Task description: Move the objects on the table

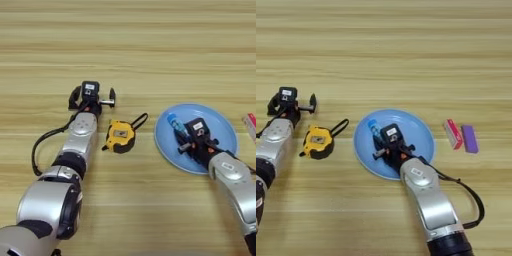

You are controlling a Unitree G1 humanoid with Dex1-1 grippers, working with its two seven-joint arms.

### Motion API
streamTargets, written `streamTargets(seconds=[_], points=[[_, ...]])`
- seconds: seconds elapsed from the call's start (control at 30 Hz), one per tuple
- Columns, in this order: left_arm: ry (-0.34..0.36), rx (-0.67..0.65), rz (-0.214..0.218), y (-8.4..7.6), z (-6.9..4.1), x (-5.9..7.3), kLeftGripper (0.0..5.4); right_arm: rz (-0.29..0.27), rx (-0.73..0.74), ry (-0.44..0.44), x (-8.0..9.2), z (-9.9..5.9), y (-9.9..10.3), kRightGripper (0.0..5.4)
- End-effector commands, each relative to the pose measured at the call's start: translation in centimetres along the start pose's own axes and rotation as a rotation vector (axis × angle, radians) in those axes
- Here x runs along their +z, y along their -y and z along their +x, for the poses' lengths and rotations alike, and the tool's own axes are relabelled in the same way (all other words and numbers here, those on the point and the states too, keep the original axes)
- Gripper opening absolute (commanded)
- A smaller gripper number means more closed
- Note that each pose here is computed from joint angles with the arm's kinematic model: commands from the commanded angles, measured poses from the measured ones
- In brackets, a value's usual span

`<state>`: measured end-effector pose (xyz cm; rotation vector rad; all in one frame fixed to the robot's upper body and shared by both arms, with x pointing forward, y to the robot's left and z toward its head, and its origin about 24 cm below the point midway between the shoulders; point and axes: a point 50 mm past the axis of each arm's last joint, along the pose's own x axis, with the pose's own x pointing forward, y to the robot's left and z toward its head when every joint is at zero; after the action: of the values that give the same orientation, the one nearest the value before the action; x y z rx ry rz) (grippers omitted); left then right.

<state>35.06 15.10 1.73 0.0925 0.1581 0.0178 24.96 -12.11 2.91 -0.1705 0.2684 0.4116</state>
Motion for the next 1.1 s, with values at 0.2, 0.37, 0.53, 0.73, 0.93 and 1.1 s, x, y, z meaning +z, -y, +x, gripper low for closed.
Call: streamTargets(seconds=[0.2, 0.37, 0.53, 0.73, 0.93, 1.1], points=[[0.009, -0.001, 0.008, 0.1, 0.2, 0.4, 5.4, 0.021, -0.014, 0.051, 1.0, -0.1, 0.4, 1.43], [0.009, -0.001, 0.008, 0.1, 0.2, 0.4, 5.4, 0.027, -0.009, 0.032, 0.6, 0.1, 0.5, 1.43], [0.01, 0.0, 0.007, 0.2, 0.2, 0.4, 5.4, 0.063, -0.019, 0.0, -0.2, 0.4, 1.1, 1.43], [0.009, 0.0, 0.008, 0.2, 0.2, 0.4, 5.4, 0.048, -0.071, 0.103, 2.2, -0.9, 2.5, 1.43], [0.01, 0.0, 0.008, 0.2, 0.2, 0.5, 5.4, 0.038, -0.202, 0.211, 4.9, -3.5, 6.1, 1.43], [0.01, 0.0, 0.008, 0.2, 0.2, 0.5, 5.4, 0.044, -0.294, 0.221, 5.2, -5.0, 8.5, 1.43]])
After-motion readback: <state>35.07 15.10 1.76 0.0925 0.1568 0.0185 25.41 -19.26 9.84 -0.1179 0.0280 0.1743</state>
